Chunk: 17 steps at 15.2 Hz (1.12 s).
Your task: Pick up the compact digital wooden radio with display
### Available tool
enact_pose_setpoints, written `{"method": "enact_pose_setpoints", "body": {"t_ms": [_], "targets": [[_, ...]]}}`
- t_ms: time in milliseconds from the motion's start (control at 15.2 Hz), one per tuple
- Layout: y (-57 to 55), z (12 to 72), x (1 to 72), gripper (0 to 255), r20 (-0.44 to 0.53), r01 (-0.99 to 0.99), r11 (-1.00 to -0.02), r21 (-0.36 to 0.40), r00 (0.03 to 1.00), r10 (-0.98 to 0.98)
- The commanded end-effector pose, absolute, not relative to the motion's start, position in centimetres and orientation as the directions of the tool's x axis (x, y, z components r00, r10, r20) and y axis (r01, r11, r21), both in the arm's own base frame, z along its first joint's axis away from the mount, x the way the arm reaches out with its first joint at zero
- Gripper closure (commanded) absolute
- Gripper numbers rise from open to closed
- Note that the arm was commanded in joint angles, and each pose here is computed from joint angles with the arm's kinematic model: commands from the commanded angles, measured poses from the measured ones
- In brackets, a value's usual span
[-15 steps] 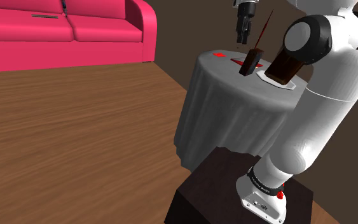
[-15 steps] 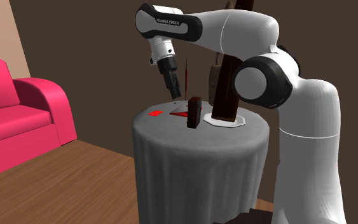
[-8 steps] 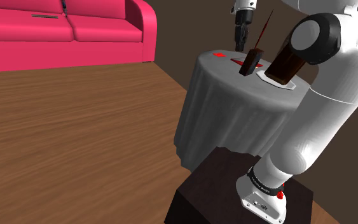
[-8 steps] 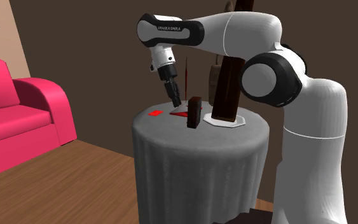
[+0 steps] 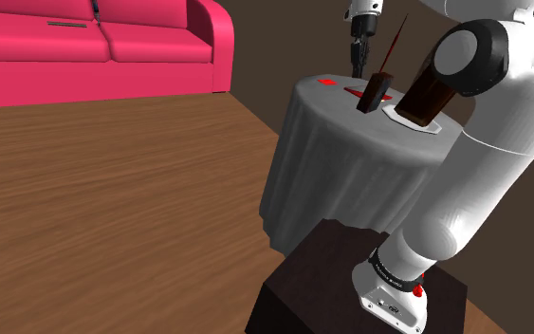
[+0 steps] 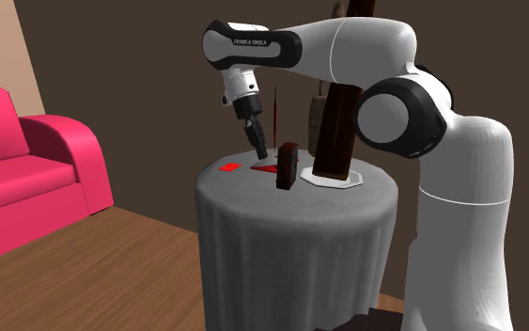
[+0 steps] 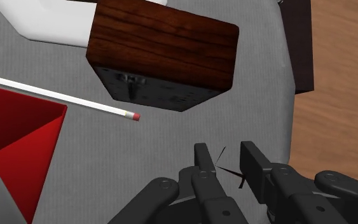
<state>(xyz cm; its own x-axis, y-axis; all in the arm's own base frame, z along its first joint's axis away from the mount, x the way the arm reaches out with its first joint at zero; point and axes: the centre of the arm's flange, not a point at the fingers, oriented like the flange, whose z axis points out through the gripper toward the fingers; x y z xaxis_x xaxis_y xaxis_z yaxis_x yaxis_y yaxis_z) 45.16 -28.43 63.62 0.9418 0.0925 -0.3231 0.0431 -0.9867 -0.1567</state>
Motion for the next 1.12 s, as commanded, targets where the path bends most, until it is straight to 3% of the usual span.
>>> {"method": "enact_pose_setpoints", "body": {"t_ms": [0, 1056], "targets": [[-28.4, 63.5, 45.1, 255, -0.324, 0.043, -0.987, -0.157, 0.942, 0.093], [-28.4, 71.5, 45.1, 255, -0.324, 0.043, -0.987, -0.157, 0.942, 0.093]]}}
